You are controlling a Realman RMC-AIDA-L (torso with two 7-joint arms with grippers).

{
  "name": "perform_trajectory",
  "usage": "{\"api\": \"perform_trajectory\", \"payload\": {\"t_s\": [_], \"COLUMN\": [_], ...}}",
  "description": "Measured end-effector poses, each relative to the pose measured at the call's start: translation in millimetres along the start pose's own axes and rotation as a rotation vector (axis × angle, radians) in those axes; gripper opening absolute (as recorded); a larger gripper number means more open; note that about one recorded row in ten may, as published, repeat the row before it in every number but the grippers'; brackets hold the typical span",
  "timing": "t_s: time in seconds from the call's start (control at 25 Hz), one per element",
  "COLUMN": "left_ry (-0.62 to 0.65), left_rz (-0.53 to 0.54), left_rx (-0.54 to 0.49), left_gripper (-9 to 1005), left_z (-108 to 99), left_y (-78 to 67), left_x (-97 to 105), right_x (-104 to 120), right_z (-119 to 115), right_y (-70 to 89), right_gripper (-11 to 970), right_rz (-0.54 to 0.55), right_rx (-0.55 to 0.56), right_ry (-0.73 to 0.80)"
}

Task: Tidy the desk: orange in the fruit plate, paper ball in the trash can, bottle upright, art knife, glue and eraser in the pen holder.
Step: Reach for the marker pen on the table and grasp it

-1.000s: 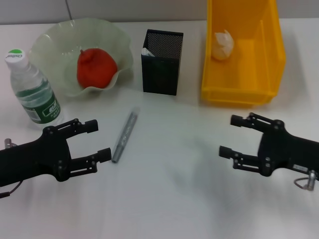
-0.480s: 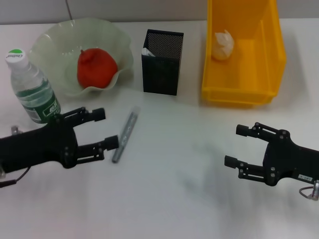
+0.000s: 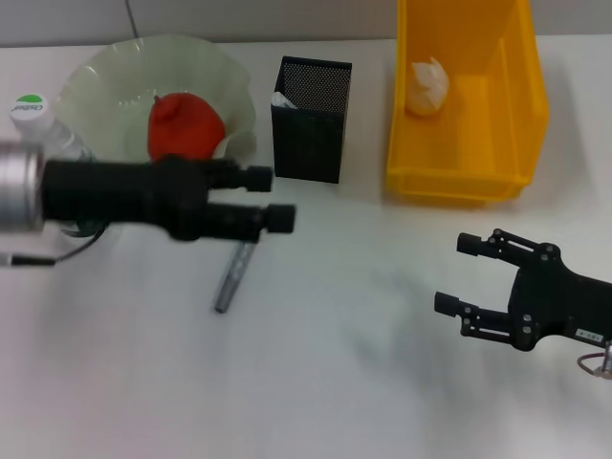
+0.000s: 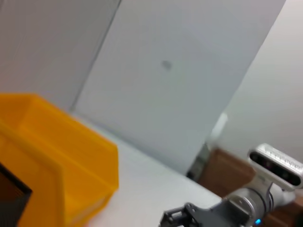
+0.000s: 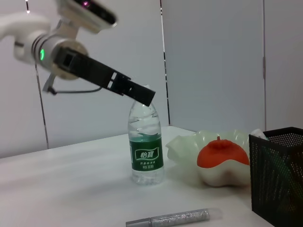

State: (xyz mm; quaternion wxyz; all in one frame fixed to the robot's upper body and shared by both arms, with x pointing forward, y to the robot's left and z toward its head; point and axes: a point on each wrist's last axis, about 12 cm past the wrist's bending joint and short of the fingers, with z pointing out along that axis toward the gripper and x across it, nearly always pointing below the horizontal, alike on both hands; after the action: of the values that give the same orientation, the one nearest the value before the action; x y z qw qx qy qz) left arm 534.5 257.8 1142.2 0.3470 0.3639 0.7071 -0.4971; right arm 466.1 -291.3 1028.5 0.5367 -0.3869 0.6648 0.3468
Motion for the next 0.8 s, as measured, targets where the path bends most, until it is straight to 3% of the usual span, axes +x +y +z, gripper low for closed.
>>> {"api": "perform_trajectory", "payload": {"t_s": [0.08, 0.12, 0.2, 0.36, 0.4, 0.52, 0.6, 0.68, 0.72, 0.8], "left_ry": [0.038, 0.189, 0.286, 0.365, 0.423, 0.423, 0.612, 0.612, 0.698, 0.744], "left_rz": [-0.027, -0.124, -0.15, -0.177, -0.195, -0.195, -0.192, -0.192, -0.174, -0.166], "left_rx": [-0.001, -0.079, -0.153, -0.219, -0.274, -0.274, -0.47, -0.47, -0.558, -0.596], "left_gripper": [820, 820, 820, 819, 819, 819, 819, 819, 819, 819], "left_z": [4.0, 19.5, 32.4, 42.8, 51.2, 51.2, 74.8, 74.8, 85.5, 96.1], "left_y": [-0.1, 3.4, 7.8, 11.6, 14.4, 14.4, 22.5, 22.5, 26.7, 30.3], "left_x": [-11.0, -45.0, -62.9, -71.6, -77.8, -77.8, -90.8, -90.8, -92.6, -90.0], "right_x": [-0.2, -0.4, -0.5, -0.3, -0.3, -0.3, -0.3, -0.5, -0.5, -0.6], "right_z": [-0.2, -0.8, -1.3, -1.6, -1.5, -1.6, -1.8, -1.8, -1.8, -1.8], "right_y": [-0.3, -0.9, -1.3, -1.1, -1.1, -1.1, -1.3, -1.4, -1.5, -1.6], "right_gripper": [796, 796, 796, 796, 796, 796, 796, 795, 795, 795], "right_rz": [0.0, 0.001, 0.001, 0.002, 0.002, 0.002, 0.0, -0.002, -0.003, -0.005], "right_rx": [0.002, 0.009, 0.013, 0.014, 0.014, 0.014, 0.014, 0.014, 0.014, 0.014], "right_ry": [-0.002, -0.004, -0.006, -0.006, -0.006, -0.006, -0.005, -0.005, -0.005, -0.005]}}
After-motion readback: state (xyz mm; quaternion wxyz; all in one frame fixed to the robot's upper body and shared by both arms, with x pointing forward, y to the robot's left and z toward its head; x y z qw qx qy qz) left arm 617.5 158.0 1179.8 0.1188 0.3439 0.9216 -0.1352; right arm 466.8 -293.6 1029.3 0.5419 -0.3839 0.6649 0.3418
